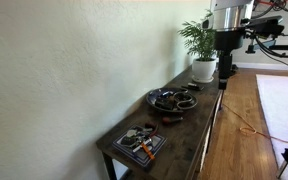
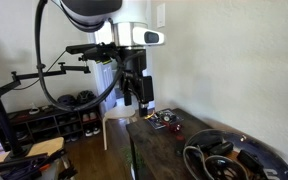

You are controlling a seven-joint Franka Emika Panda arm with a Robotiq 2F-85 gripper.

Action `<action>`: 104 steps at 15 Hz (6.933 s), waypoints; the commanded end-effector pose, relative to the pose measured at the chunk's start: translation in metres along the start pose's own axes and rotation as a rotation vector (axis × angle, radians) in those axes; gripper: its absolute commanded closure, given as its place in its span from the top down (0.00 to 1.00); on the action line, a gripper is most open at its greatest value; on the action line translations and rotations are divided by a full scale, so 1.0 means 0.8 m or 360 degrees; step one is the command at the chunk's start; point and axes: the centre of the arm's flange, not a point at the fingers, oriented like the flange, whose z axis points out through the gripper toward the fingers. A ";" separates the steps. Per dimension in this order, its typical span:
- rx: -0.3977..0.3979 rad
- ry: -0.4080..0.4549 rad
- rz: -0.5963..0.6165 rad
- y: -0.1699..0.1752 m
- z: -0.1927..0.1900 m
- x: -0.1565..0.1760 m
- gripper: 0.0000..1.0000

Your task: Pick up the remote from the table and place it on the tray on the right side of the table

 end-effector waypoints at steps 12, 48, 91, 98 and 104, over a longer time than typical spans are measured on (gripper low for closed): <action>-0.0009 -0.0056 -0.0176 -0.029 0.054 0.081 1.00; 0.0045 -0.0173 -0.0883 -0.066 0.231 0.267 1.00; 0.0021 -0.0151 -0.0909 -0.068 0.165 0.213 0.19; -0.0141 -0.0033 -0.0771 -0.019 0.092 0.224 0.19; -0.0206 0.0022 -0.0596 0.057 0.090 0.255 0.19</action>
